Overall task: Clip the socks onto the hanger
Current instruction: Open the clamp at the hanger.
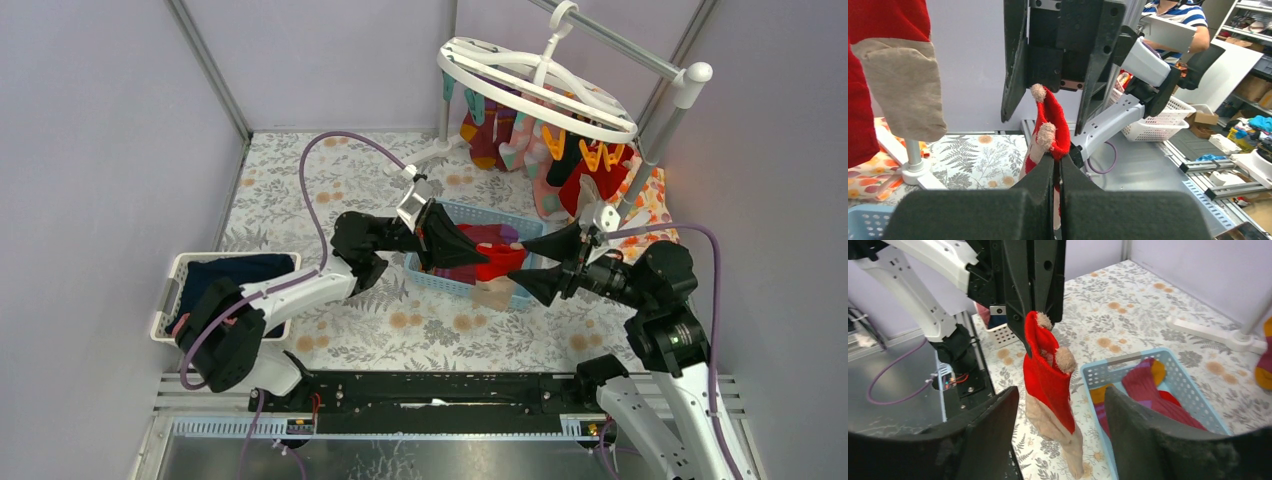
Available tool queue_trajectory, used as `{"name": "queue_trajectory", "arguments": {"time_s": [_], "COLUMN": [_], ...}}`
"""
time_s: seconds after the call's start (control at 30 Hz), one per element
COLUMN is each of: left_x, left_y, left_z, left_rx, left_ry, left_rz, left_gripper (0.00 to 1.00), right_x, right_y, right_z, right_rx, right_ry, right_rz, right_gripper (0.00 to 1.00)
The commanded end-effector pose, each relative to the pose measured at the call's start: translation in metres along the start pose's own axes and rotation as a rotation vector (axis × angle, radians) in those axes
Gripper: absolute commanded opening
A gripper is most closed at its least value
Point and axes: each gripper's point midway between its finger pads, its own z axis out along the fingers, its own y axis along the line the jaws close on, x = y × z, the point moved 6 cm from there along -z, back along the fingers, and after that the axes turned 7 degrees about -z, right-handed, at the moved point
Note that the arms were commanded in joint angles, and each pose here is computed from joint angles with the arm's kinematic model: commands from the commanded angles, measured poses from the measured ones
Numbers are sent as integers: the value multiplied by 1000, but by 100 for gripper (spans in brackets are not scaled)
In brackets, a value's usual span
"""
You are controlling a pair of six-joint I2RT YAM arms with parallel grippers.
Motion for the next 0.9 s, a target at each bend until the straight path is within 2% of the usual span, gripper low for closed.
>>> {"name": "queue_trajectory", "arguments": {"time_s": [0.0,0.1,0.33,0.37,0.4,0.47,0.5,0.57,0.67,0.77,0.87], "left_x": [-5,-6,-7,-8,-8,-10,-11,-16,-27,-41,-48], "left_y": [-10,-10,-5,-4,-1,2,5,12,21,26,37], "left_z": [-1,0,2,2,1,-3,-6,-14,-25,-30,-18], "left_rx": [88,104,86,77,59,20,-9,-100,-282,-412,-512], "left_ry": [-28,-38,-51,-57,-66,-84,-91,-134,-204,-270,-273], "left_rz": [-7,-23,-43,-45,-46,-35,-30,-7,66,77,-26], "left_gripper": [0,0,0,8,21,30,39,67,96,99,99], "right_x": [-6,-6,-8,-9,-9,-9,-9,-8,-6,-5,-7], "right_y": [5,6,11,12,12,12,12,9,0,-10,-18], "right_z": [9,9,5,4,2,-3,-7,-16,-33,-57,-76], "right_rx": [-110,-125,-138,-131,-118,-71,-37,57,263,492,667], "right_ry": [-50,-46,-66,-67,-65,-48,-37,-12,10,16,11], "right_rz": [6,3,-17,-20,-23,-33,-42,-41,-31,-21,-7], "right_gripper": [64,52,6,2,0,0,0,0,0,0,0]}}
